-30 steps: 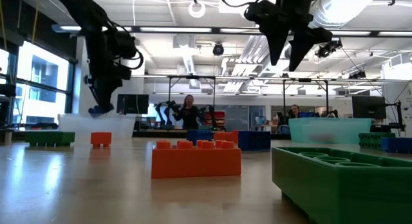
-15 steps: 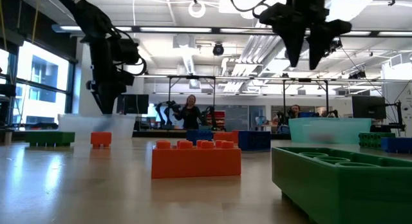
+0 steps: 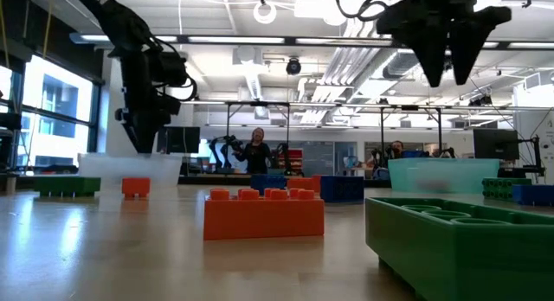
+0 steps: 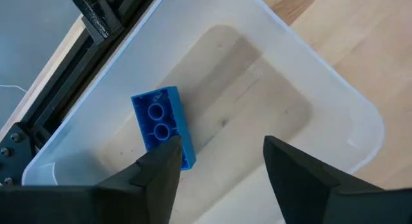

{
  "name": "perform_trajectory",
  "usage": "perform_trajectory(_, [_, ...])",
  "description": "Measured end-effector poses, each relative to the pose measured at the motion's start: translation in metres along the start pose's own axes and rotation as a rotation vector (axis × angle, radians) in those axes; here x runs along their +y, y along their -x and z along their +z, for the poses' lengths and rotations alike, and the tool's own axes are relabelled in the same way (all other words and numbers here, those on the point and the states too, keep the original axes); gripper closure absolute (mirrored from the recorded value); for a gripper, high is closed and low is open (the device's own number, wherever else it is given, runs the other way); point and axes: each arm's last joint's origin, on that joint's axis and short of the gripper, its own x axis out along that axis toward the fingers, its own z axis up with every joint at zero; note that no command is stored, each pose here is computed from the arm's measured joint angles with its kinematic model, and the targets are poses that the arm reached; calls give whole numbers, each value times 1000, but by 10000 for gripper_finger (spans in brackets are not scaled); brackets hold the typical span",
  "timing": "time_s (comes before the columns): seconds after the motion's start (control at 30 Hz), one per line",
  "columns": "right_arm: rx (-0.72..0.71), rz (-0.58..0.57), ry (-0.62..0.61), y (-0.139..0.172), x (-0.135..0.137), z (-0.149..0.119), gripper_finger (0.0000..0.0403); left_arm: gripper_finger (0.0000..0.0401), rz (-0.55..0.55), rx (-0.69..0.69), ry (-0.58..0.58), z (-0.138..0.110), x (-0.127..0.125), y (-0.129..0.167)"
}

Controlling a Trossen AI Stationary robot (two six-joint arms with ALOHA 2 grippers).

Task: Sort & place blocks by color
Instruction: Put the green game piece into the orange bin

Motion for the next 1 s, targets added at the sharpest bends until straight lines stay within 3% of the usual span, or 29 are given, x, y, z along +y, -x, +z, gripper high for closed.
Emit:
perform_trajectory(0.33, [-34,-68,-5,-7,-6,-5,192,156,-12,-24,12,19,8,32])
perform_trajectory(0.53, [12,-134,-58,-32,-33,-12,192,159,-82,-55,10,26,9,48])
perform_trajectory(0.83, [40,-35,-194,-58,-74,-19,192,159,-121,-108,-47,26,-6,62])
perform_trajectory(1.0, [55,47,-268,-80,-80,-16,192,159,-130,-163,-92,23,-19,76])
